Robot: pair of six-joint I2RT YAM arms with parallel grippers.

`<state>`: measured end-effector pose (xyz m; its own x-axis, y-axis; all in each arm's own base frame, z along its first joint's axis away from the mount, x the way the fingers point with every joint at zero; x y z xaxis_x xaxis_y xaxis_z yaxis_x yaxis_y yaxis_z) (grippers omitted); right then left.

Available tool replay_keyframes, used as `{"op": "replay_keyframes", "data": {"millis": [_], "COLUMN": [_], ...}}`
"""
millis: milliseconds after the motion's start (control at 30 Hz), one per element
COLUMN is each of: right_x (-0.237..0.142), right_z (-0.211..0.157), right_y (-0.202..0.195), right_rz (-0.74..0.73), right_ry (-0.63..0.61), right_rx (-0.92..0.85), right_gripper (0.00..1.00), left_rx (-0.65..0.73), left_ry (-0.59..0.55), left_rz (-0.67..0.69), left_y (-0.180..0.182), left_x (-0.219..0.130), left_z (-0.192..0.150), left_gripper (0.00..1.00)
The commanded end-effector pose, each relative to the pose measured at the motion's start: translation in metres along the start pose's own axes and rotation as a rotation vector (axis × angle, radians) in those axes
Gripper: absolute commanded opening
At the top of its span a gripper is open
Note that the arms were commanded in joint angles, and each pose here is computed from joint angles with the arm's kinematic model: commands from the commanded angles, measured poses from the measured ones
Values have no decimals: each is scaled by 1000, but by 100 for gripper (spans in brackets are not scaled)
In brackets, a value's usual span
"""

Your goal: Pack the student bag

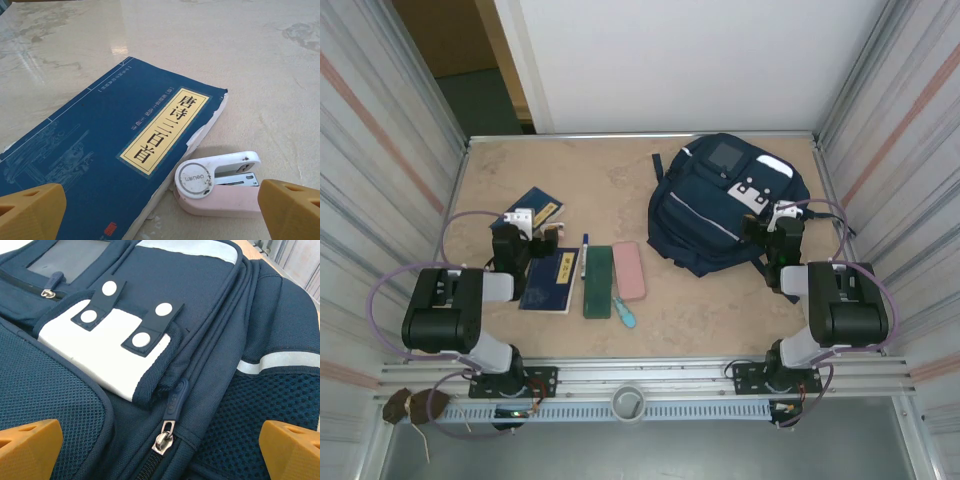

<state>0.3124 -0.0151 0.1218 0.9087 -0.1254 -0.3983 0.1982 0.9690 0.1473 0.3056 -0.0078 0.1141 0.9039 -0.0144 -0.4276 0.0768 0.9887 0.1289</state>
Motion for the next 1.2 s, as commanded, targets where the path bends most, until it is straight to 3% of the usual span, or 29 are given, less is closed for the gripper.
{"op": "replay_keyframes", "data": {"millis": [0, 967, 1100, 1167], "right_x": [0, 0, -17, -40], "right_z": [-3, -3, 17, 28], "right_y": [-1, -1, 7, 3], "right_rz": [4, 5, -116, -175], "right_ry": [-4, -2, -54, -138], "right_rx": [3, 3, -32, 2], "right_gripper": [99, 99, 99, 99], "left_rx": [25, 19, -9, -124], "left_ry": [-48, -55, -47, 16], "left_rz": [24, 18, 114, 238], "left_y": [3, 4, 13, 25], "left_x": [1, 0, -17, -34], "left_z": [13, 14, 36, 52], "left_gripper": [99, 99, 99, 99]}}
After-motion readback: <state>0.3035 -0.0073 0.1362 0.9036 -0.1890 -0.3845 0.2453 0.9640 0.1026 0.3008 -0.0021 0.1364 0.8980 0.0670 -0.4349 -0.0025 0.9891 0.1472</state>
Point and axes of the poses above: each hand's point on the last joint's axis, 136 mm out from that joint toward the fingers, its own x axis out along the fingers, its own y axis along the line the jaws close on, z = x × y, the point moved 9 cm from there along -x, back along the fingers, and after that the axes turned 6 degrees about x, right-handed, at the moved point
